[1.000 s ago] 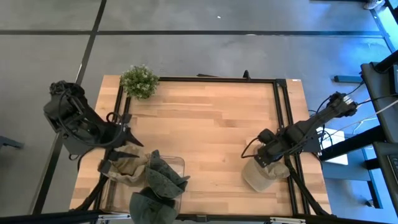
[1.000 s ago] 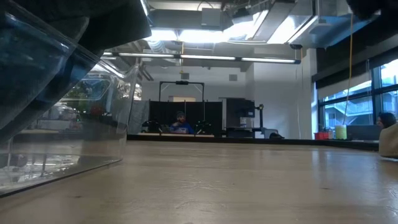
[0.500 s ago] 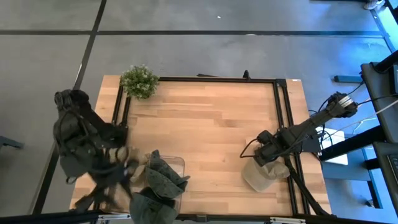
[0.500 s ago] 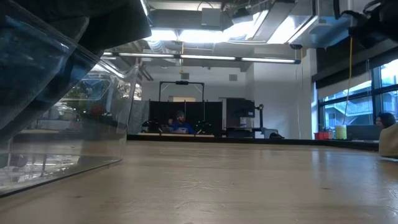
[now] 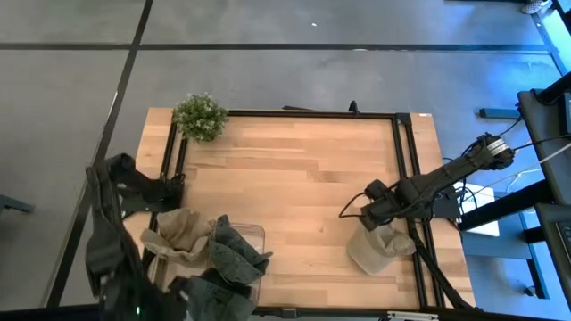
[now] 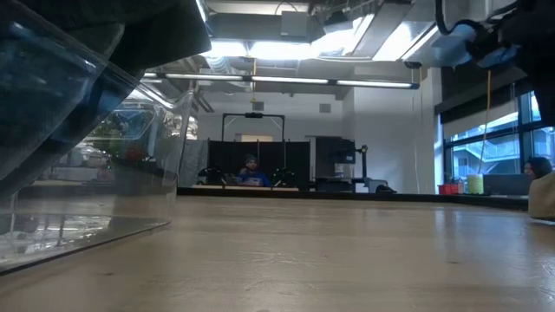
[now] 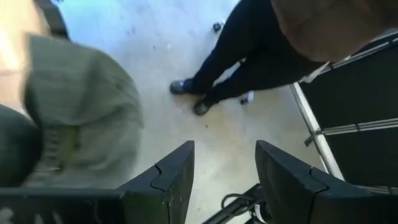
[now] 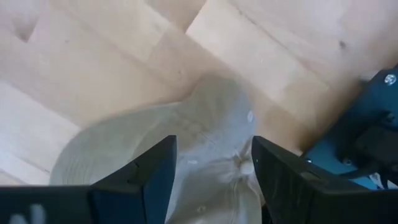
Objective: Pick & Place hat
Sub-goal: Put the black cap into the right transparent bin
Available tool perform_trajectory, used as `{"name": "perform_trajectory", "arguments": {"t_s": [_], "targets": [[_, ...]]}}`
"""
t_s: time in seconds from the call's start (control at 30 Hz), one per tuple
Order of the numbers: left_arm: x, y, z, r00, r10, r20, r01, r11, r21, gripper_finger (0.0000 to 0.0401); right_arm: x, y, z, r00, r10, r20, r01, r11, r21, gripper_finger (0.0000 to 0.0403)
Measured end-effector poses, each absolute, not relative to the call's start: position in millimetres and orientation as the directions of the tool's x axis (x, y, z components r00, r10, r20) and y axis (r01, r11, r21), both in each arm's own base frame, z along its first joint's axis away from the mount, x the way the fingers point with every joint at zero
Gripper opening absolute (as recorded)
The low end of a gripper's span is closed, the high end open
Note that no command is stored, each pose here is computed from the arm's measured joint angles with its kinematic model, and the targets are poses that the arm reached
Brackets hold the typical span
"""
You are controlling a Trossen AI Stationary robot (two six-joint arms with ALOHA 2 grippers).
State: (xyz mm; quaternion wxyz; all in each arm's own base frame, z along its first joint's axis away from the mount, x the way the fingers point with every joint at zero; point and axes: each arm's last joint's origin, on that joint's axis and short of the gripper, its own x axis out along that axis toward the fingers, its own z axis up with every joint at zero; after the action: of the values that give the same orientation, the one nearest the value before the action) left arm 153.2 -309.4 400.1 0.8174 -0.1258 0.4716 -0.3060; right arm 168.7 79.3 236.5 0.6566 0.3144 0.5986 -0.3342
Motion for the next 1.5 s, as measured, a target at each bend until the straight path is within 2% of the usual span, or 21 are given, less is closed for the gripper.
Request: {"name": "perform_trajectory", "arguments": {"t_s": [0.17,0.33,0.5,0.6,0.73,0.83,1.13,1.5], "targets": [[150,-342,367,0.318,-0.571,-0.756,0.361,0.811,-0.46,0.0164,172,78,237,0.081,-0.056,-0.995,0.821,0.57,0.035,0.021],[152,-371,339,0.351,-0.541,-0.765,0.393,0.826,-0.404,0.0164,173,77,237,0.089,-0.053,-0.995,0.827,0.561,0.044,0.021],[156,-377,310,0.32,-0.421,-0.849,0.395,0.874,-0.284,0.0164,176,77,237,0.108,-0.046,-0.993,0.83,0.555,0.064,0.021],[162,-373,300,0.355,-0.327,-0.876,0.367,0.91,-0.191,0.0164,176,77,237,0.11,-0.045,-0.993,0.83,0.554,0.067,0.021],[174,-363,299,0.44,-0.223,-0.87,0.292,0.952,-0.096,0.0164,176,77,237,0.114,-0.043,-0.993,0.83,0.553,0.072,0.021],[183,-352,299,0.463,-0.15,-0.874,0.248,0.968,-0.034,0.0164,176,77,237,0.115,-0.043,-0.992,0.83,0.553,0.072,0.021],[204,-318,295,0.445,0.097,-0.89,0.043,0.991,0.13,0.0164,176,77,237,0.115,-0.043,-0.992,0.83,0.553,0.072,0.021],[226,-279,304,0.451,0.345,-0.823,-0.155,0.939,0.308,0.0164,176,77,237,0.115,-0.043,-0.992,0.829,0.554,0.072,0.021]]}}
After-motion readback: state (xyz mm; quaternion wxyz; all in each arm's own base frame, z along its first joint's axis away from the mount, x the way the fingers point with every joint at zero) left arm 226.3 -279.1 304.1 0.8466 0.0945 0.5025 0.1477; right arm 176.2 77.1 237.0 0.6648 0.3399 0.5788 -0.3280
